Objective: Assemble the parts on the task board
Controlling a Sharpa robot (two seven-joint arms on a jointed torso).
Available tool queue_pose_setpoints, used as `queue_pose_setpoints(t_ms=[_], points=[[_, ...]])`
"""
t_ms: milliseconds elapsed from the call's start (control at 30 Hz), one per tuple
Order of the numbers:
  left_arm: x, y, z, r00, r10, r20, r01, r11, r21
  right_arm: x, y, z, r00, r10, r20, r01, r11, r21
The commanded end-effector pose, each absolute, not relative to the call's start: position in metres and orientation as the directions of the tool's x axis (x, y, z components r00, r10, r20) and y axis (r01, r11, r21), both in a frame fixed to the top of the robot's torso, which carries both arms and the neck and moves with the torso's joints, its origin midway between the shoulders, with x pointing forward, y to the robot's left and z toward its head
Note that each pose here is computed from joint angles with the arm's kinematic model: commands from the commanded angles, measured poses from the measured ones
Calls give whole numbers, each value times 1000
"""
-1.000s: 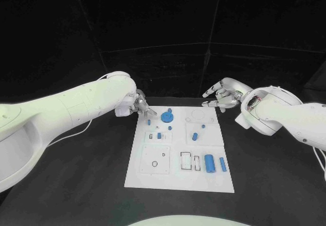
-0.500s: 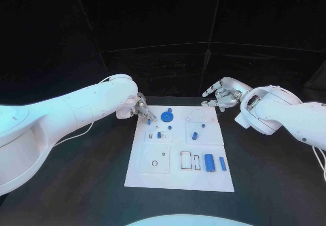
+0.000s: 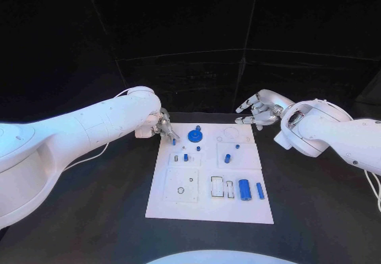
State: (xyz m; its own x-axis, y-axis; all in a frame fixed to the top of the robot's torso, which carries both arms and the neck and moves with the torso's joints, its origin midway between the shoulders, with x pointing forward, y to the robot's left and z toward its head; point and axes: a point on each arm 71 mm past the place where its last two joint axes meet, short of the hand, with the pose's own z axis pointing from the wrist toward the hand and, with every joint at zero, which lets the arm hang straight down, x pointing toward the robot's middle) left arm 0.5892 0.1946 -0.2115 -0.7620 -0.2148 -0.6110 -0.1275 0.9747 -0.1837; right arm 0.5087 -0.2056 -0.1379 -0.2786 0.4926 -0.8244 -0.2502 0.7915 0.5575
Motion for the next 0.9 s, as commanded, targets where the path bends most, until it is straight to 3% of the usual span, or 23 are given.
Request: queue_pose_setpoints(t_ms=[33,900], points=[[590,194,-211,-763,-203,-613,-117,977,-179,509,-204,-136,-279,489,-827,-263,789,555],[588,187,-213,-780,-188,-597,-82,976,-201,508,-202,-137,-285,486,-826,-263,789,555]])
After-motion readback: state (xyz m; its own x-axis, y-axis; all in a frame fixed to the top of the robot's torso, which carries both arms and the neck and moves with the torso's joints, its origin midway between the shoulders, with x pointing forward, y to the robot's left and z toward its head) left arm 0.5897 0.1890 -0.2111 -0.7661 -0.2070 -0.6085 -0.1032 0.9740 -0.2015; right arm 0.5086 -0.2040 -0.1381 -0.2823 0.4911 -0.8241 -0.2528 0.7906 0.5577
